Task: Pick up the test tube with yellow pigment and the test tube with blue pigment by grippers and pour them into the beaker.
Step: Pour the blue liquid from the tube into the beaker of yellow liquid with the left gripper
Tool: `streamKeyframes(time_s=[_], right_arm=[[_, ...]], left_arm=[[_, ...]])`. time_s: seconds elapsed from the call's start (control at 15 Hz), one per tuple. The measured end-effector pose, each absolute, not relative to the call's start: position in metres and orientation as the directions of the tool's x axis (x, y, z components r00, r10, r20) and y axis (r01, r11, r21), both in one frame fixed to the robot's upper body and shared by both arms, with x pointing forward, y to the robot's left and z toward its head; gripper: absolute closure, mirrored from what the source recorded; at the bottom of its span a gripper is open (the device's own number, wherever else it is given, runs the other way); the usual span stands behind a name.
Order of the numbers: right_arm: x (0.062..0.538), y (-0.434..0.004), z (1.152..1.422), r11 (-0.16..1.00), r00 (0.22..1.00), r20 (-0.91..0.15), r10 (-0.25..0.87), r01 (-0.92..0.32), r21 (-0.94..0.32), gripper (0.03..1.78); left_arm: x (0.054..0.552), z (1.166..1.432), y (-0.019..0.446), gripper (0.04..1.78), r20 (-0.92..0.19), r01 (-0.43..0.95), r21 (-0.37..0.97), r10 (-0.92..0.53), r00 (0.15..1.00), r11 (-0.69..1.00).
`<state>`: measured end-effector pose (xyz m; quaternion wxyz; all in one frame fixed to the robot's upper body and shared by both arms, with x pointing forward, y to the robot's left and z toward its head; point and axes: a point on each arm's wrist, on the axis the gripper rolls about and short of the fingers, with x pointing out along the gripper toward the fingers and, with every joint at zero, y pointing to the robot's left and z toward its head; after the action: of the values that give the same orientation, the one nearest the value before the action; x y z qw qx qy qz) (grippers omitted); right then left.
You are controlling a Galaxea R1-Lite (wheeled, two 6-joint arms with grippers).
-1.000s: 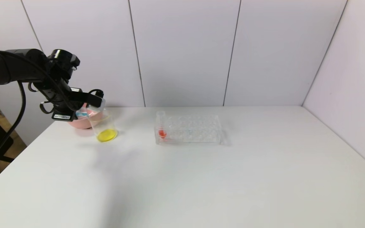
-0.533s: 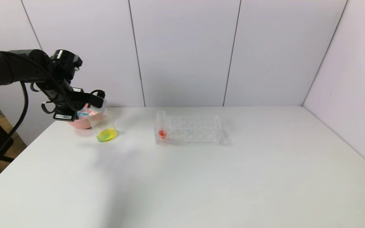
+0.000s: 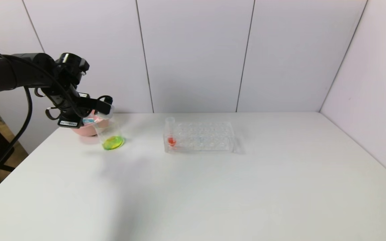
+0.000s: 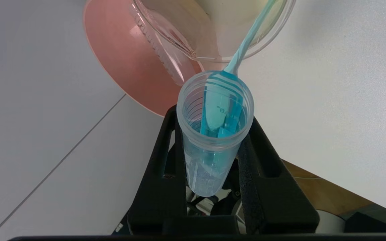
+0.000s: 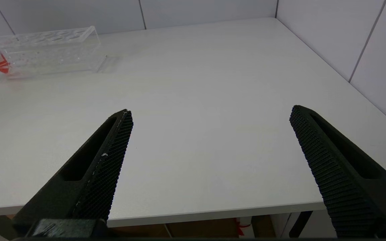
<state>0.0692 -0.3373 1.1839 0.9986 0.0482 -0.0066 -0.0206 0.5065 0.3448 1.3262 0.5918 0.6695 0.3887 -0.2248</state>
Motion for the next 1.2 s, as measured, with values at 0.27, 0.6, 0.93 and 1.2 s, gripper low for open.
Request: streamKeyframes(time_s=[0.27, 0.6, 0.93, 1.2], right_arm=[[0.0692, -0.3373, 1.1839, 0.995, 0.999, 0.011, -0.041, 0.04, 0.096, 0.1], [0.0692, -0.3373, 1.1839, 0.995, 0.999, 0.012, -0.041, 0.04, 0.096, 0.1], [0.0692, -0.3373, 1.1839, 0.995, 0.999, 0.011, -0.042, 0.04, 0.096, 0.1], [0.0692, -0.3373, 1.1839, 0.995, 0.999, 0.011, -0.042, 0.04, 0.096, 0.1]], left_arm=[[0.5079, 1.3249, 0.342, 1.36, -0.756, 0.785, 0.619, 0.267, 0.597, -0.003], [0.5088, 1.3235, 0.3405, 1.36, -0.757, 0.787, 0.617, 0.268, 0.596, -0.006], [0.5095, 1.3236, 0.3372, 1.36, -0.749, 0.783, 0.622, 0.285, 0.599, -0.013], [0.5098, 1.3233, 0.3364, 1.36, -0.747, 0.784, 0.621, 0.291, 0.598, -0.015]])
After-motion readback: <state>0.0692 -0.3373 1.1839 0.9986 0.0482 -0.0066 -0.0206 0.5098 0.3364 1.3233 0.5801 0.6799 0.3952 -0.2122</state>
